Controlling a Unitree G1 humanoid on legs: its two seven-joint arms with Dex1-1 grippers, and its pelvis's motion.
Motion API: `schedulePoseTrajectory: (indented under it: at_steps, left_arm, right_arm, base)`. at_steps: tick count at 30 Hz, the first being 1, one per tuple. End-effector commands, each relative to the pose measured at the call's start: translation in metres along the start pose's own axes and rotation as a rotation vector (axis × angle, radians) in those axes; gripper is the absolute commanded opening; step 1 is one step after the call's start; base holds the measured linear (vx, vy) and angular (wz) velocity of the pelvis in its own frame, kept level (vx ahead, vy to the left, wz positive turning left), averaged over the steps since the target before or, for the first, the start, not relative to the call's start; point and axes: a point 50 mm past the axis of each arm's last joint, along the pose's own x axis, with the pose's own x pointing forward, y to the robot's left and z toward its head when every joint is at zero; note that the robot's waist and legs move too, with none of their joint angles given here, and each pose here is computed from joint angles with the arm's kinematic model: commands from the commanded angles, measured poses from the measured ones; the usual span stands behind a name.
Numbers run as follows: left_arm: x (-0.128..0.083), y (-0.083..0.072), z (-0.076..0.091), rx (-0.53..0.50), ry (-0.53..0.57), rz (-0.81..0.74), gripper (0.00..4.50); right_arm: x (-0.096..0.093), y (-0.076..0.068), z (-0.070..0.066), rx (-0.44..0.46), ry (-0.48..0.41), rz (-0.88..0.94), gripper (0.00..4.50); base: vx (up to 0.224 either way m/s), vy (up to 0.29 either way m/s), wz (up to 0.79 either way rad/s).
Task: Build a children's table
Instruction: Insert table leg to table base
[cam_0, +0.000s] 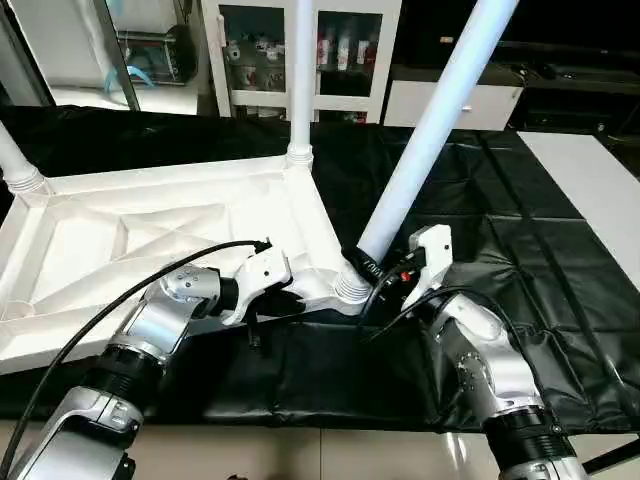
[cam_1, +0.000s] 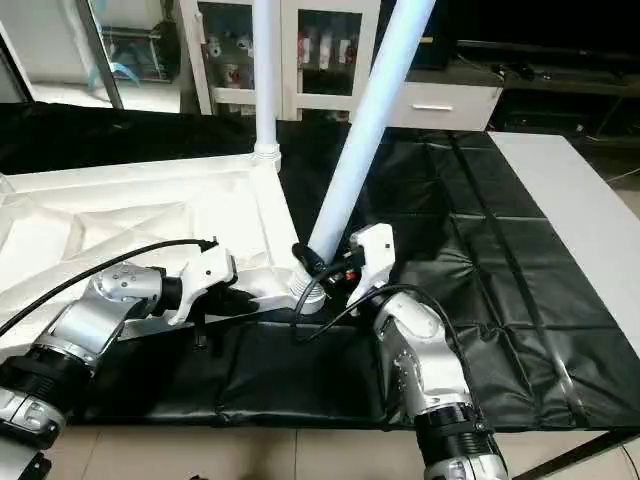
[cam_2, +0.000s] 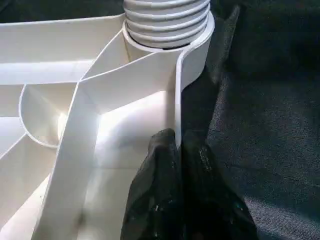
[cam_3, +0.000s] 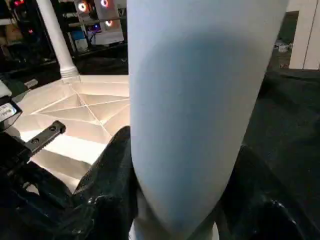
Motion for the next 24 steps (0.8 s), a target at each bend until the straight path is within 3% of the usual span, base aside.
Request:
schedulePoseTrajectory:
  at_steps: [1,9,18,24]
  left_arm:
    - [-0.003,-0.002,-0.017,-0.068,0.027,0.017,0.00]
    - [-0.004,-0.003,-0.019,-0.068,0.035,0.010,0.00]
    - [-0.004,-0.003,-0.020,-0.070,0.040,0.000,0.00]
    - [-0.002,-0.003,-0.019,-0.065,0.041,-0.001,0.00]
  right_arm:
    - [-0.017,-0.017,-0.020,-0.044,0.159,-0.101,1.86]
    - [-0.010,-0.015,-0.021,-0.098,0.296,-0.010,1.86]
    - [0.001,-0.023,-0.014,-0.023,0.344,-0.041,1.86]
    - [-0.001,-0.028,-0.026,-0.054,0.410,-0.067,1.86]
  base:
    - [0.000,0.000,0.00]
    - [0.000,0.000,0.00]
    - [0.000,0.000,0.00]
    - [0.000,0.000,0.00]
